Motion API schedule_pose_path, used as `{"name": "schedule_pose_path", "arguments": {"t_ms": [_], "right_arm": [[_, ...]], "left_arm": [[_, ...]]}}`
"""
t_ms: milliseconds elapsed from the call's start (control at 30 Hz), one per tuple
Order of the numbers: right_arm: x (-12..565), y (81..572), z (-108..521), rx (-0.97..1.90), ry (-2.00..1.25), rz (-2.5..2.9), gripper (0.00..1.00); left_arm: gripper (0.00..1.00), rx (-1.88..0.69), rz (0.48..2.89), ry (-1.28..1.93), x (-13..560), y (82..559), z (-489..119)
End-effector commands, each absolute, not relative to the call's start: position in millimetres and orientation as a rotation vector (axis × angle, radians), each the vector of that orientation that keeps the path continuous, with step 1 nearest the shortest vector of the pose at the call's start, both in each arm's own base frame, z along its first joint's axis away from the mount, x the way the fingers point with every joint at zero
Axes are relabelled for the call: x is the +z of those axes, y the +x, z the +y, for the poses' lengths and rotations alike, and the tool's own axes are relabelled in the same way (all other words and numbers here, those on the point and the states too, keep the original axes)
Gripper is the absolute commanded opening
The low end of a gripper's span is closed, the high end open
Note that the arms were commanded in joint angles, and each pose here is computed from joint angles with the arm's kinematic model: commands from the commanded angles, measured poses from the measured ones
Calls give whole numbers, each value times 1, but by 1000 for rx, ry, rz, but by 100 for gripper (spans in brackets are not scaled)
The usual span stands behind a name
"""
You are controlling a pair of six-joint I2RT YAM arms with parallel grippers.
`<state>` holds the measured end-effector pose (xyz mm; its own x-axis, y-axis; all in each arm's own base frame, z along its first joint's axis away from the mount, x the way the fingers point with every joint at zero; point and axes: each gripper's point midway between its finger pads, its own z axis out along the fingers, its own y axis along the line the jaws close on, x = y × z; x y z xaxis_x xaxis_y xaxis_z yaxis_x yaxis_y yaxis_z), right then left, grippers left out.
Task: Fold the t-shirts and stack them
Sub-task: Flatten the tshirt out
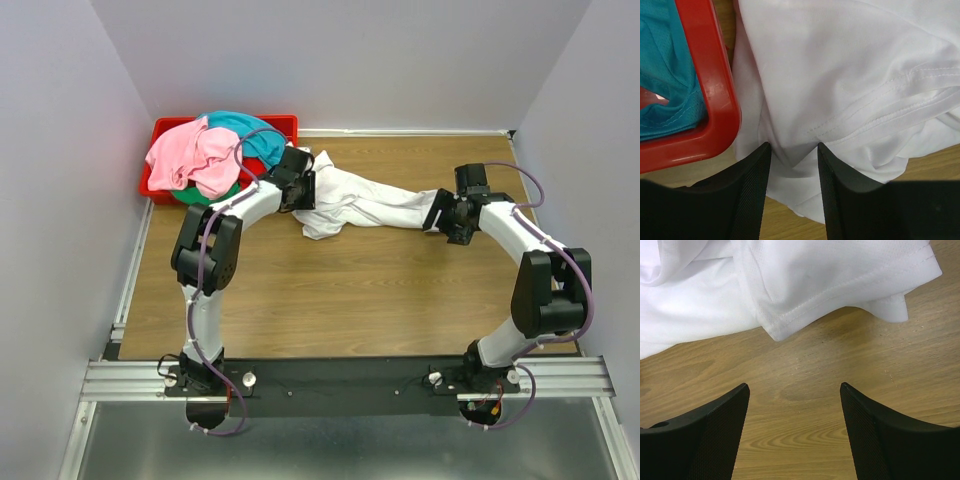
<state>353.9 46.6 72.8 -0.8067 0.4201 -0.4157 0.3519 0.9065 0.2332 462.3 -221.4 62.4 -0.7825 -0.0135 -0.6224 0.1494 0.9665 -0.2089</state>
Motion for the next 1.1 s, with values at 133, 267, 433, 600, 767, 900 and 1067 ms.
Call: {"name": "schedule_pose_path", "arguments": {"t_ms": [133,267,433,600,767,900,1067], "right_arm": [[78,356,48,231,566,2579,80],[77,356,49,236,565,2582,80],[79,357,51,246,562,2580,81],[78,356,51,248,559,2583,80],[79,357,51,249,559,2580,80],[80,358,51,252,557,2577,80],[79,357,52,256,560,2582,80]], "left_arm": [[50,-306,2455,96,54,469,-220],[50,-307,2410,87,77,476,-220],[50,-302,2374,70,100,484,-221],[50,-286,2390,82,90,487,-221],[50,-266,2422,91,72,487,-220],[50,-232,2433,90,64,489,-216],[50,-223,2446,95,55,490,-216]]}}
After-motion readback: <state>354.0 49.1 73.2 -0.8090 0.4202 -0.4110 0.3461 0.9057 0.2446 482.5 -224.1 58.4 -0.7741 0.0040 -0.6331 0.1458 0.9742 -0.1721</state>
